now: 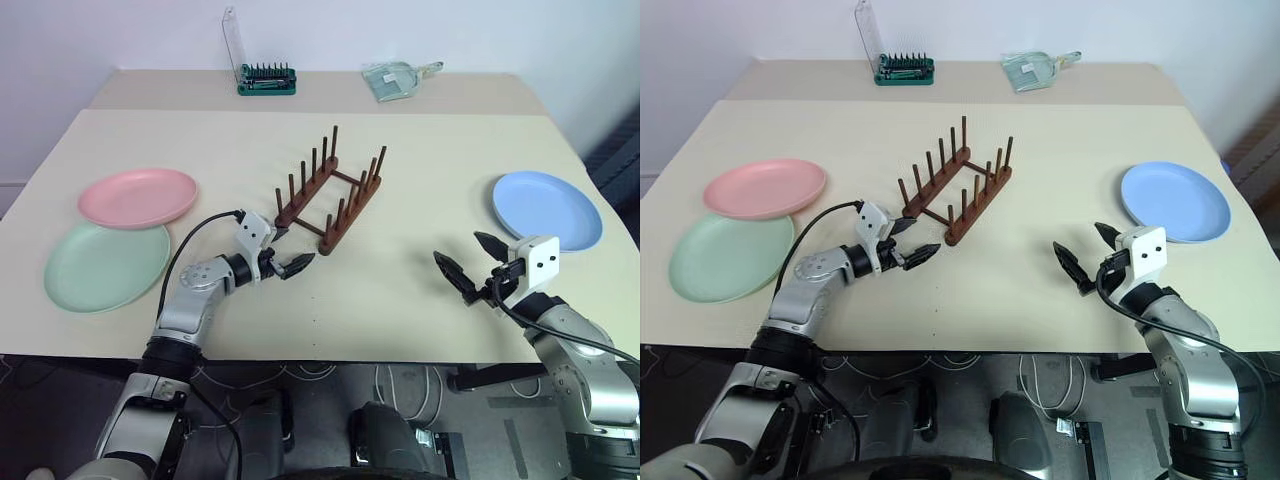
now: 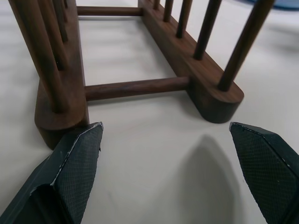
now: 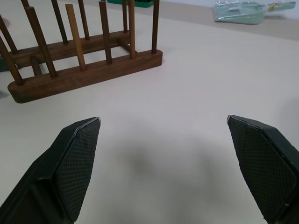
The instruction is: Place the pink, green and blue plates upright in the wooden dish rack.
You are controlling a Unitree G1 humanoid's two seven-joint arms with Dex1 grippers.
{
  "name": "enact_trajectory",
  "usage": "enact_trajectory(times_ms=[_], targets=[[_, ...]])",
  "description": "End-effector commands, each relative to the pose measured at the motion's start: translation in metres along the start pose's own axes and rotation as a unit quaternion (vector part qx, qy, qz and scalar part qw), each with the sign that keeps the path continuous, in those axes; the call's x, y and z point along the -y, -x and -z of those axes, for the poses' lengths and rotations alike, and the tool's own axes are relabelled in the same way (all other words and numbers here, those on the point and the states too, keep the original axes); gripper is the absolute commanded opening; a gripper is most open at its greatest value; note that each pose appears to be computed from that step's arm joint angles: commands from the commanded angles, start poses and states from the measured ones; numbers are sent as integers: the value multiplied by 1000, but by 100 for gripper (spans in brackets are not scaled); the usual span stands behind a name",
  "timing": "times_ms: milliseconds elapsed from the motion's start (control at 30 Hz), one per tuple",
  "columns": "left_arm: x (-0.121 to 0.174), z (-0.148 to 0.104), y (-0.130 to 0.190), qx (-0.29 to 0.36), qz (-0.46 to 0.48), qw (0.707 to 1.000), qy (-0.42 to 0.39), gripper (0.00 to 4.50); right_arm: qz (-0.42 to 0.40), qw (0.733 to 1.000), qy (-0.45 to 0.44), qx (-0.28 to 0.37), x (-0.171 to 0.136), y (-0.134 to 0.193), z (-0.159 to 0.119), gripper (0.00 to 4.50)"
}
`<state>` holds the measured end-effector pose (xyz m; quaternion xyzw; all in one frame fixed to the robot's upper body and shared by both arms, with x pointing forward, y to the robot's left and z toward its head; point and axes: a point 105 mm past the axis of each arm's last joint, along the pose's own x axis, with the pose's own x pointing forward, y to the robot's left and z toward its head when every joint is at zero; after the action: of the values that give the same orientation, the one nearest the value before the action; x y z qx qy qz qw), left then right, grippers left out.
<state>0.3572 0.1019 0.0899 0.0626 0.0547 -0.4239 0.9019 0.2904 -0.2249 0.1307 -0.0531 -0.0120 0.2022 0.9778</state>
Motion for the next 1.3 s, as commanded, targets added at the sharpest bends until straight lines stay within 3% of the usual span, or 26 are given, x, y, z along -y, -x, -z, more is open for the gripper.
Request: enact_trajectory(times_ms=[33, 467, 567, 667, 733, 1033, 1300], targets=[[26, -1, -8, 2, 62, 998, -1, 450, -5, 1000, 9, 24, -2, -1, -14, 444], [41, 7, -46, -25, 36, 999, -9, 450, 1, 1000, 10, 24, -1, 3, -12, 444], [39, 8, -46, -25, 24, 999, -7, 324, 2, 1000, 12, 23, -1, 4, -12, 450], [39, 6, -46, -19, 21, 1000, -3, 167, 1, 1000, 13, 22, 0, 5, -12, 450], [39, 6, -47, -18, 19, 1000, -3, 90, 0, 1000, 14, 22, 0, 5, -12, 450], [26, 5, -33, -19, 5, 999, -25, 80, -6, 1000, 15, 23, -1, 1, -13, 450], [23, -18, 6, 19, 137, 990, -13, 80, -31, 999, 9, 10, -8, 0, -8, 450]])
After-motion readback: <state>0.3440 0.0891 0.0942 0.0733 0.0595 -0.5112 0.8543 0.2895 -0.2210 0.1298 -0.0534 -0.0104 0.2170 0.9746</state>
